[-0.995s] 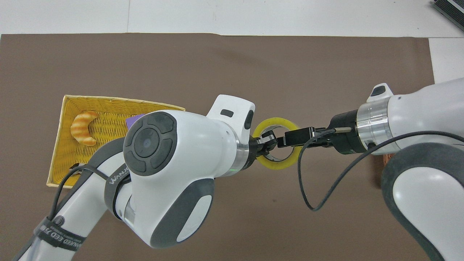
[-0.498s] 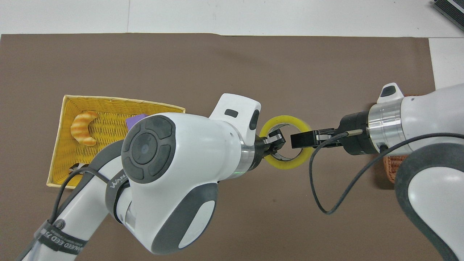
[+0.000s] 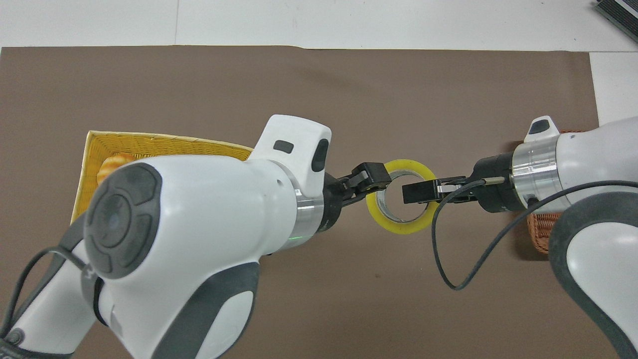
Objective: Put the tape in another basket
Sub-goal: 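Carry the tape with the right gripper into the wicker basket while the left gripper withdraws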
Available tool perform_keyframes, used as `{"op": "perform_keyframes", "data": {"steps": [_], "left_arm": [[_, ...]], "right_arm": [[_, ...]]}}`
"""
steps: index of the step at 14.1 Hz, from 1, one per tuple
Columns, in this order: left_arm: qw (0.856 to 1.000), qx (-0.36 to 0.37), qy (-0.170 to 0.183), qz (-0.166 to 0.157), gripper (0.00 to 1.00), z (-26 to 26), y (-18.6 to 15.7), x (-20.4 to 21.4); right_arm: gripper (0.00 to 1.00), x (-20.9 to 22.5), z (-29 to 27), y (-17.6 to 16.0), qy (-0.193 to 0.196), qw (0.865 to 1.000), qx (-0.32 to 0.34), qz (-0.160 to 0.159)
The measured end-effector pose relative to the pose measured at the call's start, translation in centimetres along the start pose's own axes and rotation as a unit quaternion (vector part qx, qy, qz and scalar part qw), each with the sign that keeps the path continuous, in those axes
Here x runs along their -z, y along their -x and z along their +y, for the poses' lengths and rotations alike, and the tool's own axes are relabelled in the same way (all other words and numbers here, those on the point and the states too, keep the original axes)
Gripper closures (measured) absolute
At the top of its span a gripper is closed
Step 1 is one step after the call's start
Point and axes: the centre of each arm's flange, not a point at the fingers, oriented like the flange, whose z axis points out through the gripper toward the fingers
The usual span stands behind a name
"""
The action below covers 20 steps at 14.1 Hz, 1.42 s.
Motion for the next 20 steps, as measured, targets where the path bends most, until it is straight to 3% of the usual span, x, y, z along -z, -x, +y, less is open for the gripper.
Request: {"op": "perform_keyframes", "data": {"steps": [4,8,13,15,18,20], "left_arm": [[0.999,-0.024,-0.045,-0.001,0.00,-4.5,-5.8,2.4],[0.989,-0.100,-0.107,0.028,0.00,-9.8,-12.1,5.1],[0.956,-0.188,-0.217,0.059,0.00,-16.9,-18.4,9.1],[0.943,-0.204,-0.258,0.047,0.00,-18.7,-19.3,9.9],[0.938,-0.184,-0.295,0.005,0.00,-20.8,-19.2,11.3],[0.934,-0.179,-0.308,-0.002,0.00,-21.4,-19.3,13.3]], "right_arm": [[1.00,1.9,2.3,-0.3,-0.002,1.000,-0.021,0.006],[1.00,7.1,9.3,-0.2,-0.007,0.999,-0.033,0.025],[1.00,13.4,18.2,0.6,-0.008,0.992,-0.090,0.082],[1.00,14.5,22.5,0.5,-0.009,0.989,-0.114,0.094],[1.00,14.2,29.8,0.1,-0.009,0.986,-0.130,0.103],[1.00,13.8,34.7,0.5,-0.008,0.985,-0.137,0.108]]}}
